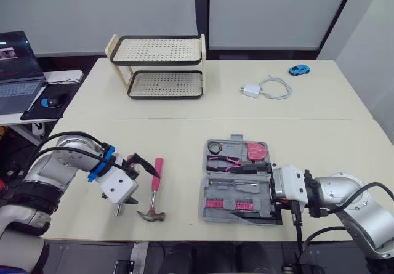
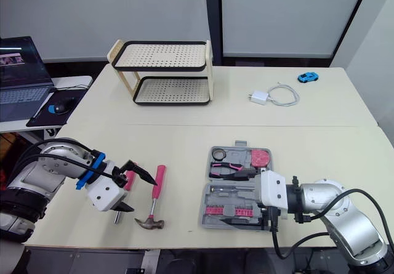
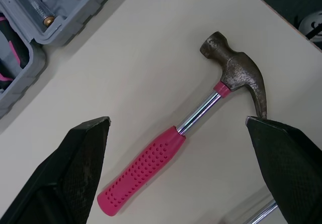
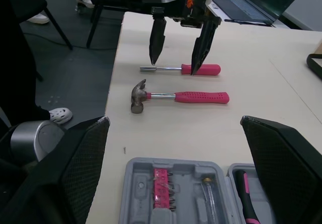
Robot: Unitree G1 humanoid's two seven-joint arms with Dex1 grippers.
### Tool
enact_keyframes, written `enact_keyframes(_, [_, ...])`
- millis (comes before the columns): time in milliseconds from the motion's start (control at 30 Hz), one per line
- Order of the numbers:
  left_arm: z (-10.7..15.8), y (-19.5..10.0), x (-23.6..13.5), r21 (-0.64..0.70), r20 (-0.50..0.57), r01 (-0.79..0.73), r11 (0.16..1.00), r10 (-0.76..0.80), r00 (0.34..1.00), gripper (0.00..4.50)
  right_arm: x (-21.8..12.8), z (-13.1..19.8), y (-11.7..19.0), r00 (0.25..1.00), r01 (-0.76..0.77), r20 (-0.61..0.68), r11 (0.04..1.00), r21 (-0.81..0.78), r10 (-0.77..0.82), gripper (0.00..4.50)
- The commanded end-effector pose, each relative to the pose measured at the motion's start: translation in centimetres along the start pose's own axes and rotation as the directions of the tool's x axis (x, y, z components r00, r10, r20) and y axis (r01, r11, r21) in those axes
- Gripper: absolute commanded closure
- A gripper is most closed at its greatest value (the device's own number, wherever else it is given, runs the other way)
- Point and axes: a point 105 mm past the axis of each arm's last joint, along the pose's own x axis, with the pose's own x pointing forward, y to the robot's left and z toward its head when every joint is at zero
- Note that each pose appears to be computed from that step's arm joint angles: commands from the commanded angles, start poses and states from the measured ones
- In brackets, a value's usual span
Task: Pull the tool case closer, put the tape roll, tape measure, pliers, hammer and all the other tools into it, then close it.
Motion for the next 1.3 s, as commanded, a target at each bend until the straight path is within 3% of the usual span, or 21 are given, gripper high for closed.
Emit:
enact_keyframes(33, [0.0, 0.4, 0.4, 0.122, -0.051, 0.075, 0.99, -0.069, 0.996, 0.0, 0.3, 1.2, -0.1, 1.0, -0.013, 0.026, 0.998, -0.061, 0.015, 0.03])
enact_keyframes(400, [-0.3, 0.2, 2.5, 0.224, -0.153, 0.173, 0.959, -0.14, 0.978, 0.0, 0.2, 1.1, 0.3, 1.0, 0.007, 0.009, 0.999, -0.049, -0.007, 0.03])
enact_keyframes(667, [0.5, 1.3, 4.6, 0.293, -0.143, 0.126, 0.948, -0.087, 0.986, 0.0, 0.2, 1.2, 0.6, 1.0, 0.005, 0.007, 0.999, -0.039, -0.005, 0.03])
enact_keyframes(1300, [0.6, -0.1, 7.6, 0.36, -0.179, 0.222, 0.906, -0.166, 0.97, 0.0, 0.5, 1.3, 1.0, 1.0, 0.006, 0.002, 0.999, -0.034, -0.006, 0.03])
